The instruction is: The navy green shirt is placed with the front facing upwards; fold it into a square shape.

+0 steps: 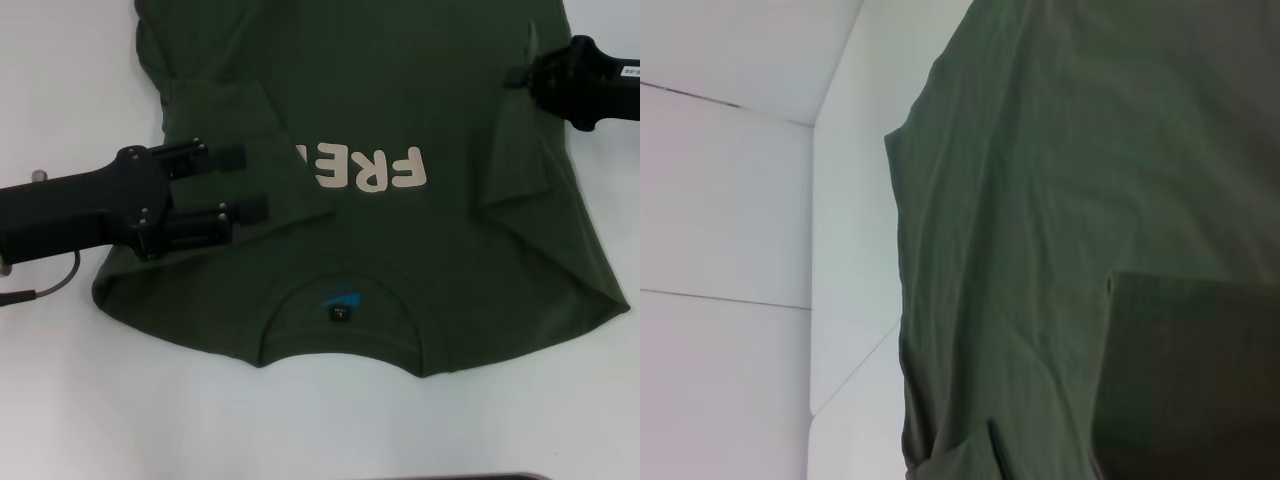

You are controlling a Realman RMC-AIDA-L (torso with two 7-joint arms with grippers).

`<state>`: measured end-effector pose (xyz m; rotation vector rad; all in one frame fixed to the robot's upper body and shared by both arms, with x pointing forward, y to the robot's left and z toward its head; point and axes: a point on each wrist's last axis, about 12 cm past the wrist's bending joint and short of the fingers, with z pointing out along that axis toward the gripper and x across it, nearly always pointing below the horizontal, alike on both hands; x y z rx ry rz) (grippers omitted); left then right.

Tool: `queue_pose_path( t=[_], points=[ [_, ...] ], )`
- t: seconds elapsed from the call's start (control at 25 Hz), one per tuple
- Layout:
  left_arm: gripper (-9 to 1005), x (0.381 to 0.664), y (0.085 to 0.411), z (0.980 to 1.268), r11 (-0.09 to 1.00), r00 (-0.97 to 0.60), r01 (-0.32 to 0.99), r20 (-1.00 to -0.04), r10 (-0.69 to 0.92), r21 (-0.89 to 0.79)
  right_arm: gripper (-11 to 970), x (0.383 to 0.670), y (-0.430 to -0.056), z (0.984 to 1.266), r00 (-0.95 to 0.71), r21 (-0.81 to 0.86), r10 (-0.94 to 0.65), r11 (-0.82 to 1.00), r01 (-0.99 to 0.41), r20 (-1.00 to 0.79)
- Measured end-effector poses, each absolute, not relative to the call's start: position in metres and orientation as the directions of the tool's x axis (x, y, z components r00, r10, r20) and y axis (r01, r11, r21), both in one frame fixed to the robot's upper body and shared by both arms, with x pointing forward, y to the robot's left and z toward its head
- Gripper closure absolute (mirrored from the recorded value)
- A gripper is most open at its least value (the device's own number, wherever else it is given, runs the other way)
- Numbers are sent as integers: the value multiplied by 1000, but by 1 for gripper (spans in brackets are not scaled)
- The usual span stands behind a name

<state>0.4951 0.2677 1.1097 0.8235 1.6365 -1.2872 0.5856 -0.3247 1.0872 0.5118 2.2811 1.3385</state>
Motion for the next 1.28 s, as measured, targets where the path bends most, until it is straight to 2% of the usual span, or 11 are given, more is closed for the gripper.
queue_pose_path(
  t=[0.16,0.6,0.88,1.28],
  points=[
    [212,495,268,1110,246,-400,887,-916,-16,-392,823,588,-321,1087,-834,881,516,465,82,-195],
    [211,495,270,1110,257,-399,883,-916,-26,-392,369,595,-315,1098,-848,881,472,473,13,-242],
    [211,494,271,1109,258,-402,882,-915,-28,-395,359,597,-313,1111,-842,903,460,424,-70,-281],
    [210,493,279,1111,289,-402,869,-914,-63,-402,352,588,-349,1111,-922,760,325,647,56,-209]
  ],
)
